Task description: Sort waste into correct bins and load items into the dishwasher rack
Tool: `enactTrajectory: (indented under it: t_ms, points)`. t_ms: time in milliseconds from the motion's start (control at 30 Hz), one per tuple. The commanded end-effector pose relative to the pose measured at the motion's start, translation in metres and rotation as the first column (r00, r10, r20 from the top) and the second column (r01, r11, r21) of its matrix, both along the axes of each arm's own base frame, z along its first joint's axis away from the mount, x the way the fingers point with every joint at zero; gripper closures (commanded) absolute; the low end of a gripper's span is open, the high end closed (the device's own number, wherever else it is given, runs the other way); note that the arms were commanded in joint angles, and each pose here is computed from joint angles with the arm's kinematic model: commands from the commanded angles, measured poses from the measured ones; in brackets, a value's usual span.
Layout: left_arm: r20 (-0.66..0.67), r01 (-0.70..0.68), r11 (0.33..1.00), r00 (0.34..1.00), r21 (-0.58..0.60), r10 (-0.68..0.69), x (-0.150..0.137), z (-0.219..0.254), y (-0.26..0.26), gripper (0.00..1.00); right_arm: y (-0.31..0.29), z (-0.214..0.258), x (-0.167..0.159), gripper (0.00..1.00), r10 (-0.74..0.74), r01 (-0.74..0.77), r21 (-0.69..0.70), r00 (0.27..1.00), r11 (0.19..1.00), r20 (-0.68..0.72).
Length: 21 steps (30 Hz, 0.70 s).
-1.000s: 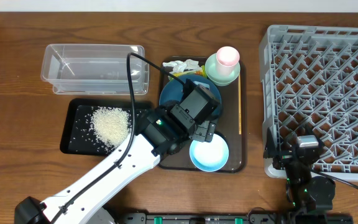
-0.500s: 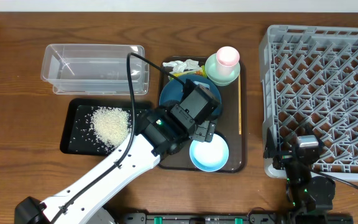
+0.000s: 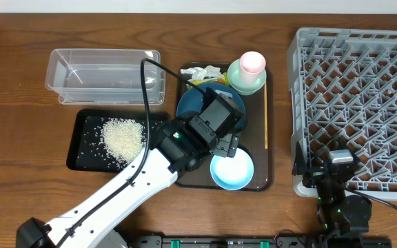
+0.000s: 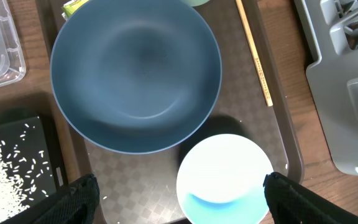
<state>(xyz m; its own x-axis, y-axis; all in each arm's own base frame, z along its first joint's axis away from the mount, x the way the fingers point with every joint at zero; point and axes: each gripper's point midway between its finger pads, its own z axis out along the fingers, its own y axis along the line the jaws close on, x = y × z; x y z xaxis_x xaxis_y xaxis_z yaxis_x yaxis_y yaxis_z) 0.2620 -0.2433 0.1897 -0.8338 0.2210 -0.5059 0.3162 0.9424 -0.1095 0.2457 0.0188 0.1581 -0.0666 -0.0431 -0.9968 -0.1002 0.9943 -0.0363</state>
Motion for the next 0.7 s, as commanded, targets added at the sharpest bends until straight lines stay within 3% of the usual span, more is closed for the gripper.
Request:
enactTrajectory:
  t_ms: [0,333,667]
  points:
    - [0.004,-0.004,1.000,1.000,0.004,0.004,0.000,0.000,0.002,0.13,0.001,-0.001,0.000,0.01,0.004,-0.004,-0.013,1.000,1.000,0.001]
    - [-0.122,0.077,0.993,0.989,-0.089,-0.088,-0.025,-0.010,-0.017,0.13,0.001,-0.001,0.000,0.01,0.004,-0.004,-0.013,1.000,1.000,0.001]
    - [-0.141,0.102,0.990,0.983,-0.102,-0.116,-0.030,-0.011,-0.020,0.13,0.001,-0.001,0.000,0.01,0.004,-0.004,-0.013,1.000,1.000,0.001]
